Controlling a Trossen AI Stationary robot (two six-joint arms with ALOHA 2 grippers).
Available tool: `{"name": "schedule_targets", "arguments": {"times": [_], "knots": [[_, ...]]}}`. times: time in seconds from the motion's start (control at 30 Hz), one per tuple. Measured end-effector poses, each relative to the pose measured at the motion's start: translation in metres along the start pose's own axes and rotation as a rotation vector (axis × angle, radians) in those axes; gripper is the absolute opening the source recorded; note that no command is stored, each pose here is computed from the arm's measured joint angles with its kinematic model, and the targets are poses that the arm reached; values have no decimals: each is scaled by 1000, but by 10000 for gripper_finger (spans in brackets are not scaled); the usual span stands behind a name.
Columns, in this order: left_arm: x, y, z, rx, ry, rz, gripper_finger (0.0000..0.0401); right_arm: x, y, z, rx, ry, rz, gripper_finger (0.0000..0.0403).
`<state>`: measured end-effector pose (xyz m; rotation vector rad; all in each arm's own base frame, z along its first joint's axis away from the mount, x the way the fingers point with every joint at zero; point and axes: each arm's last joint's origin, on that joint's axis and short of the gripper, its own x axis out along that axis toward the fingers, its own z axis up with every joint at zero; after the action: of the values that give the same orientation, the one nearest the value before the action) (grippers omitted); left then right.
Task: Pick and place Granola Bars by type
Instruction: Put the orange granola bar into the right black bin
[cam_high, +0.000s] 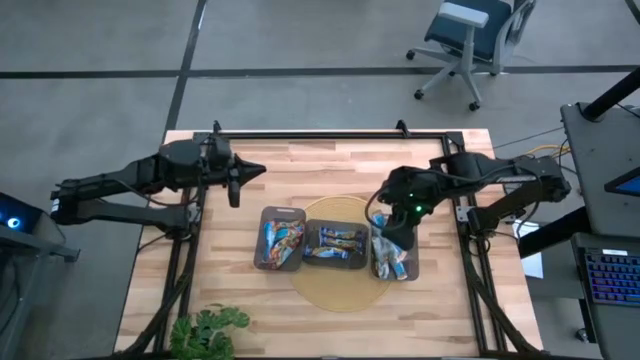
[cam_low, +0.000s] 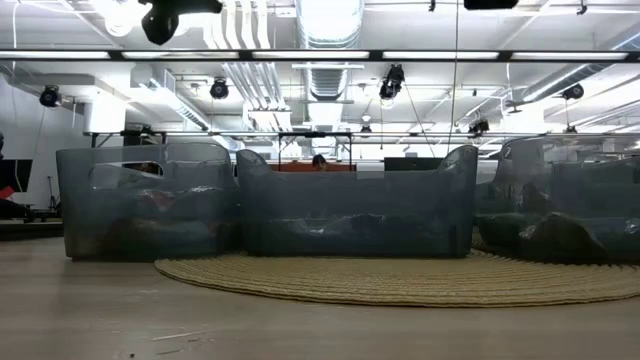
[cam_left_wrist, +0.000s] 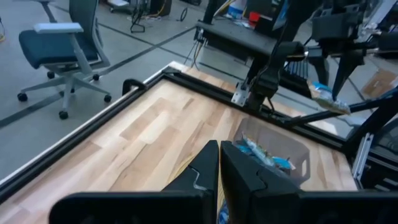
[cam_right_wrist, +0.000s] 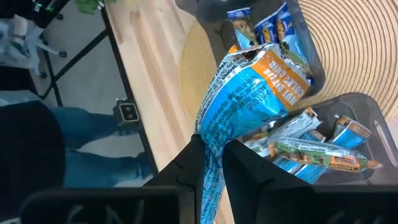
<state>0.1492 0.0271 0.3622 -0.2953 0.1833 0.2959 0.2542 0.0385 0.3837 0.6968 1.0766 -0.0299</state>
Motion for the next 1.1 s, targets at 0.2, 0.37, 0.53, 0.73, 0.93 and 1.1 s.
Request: {"name": "schedule_targets", "arguments": {"times": [0.2, 0.37, 0.53, 0.73, 0.93, 1.1], "knots": [[-3, -1, 5, -2, -15, -10, 0, -8, 4, 1, -15, -20, 17, 43], [-3, -2, 5, -2, -14, -16, 0, -16, 6, 1, -23, -41, 35, 43], [-3, -2, 5, -3, -11, -20, 0, -25, 6, -3, -29, -60, 51, 43], [-3, -2, 5, -23, -7, -32, 0, -38, 5, -9, -35, -89, 76, 43], [-3, -2, 5, -20, -3, -40, 0, -45, 4, -12, -41, -105, 89, 43], [-3, -2, 5, -3, -3, -40, 0, -46, 4, -13, -44, -107, 91, 43]]}}
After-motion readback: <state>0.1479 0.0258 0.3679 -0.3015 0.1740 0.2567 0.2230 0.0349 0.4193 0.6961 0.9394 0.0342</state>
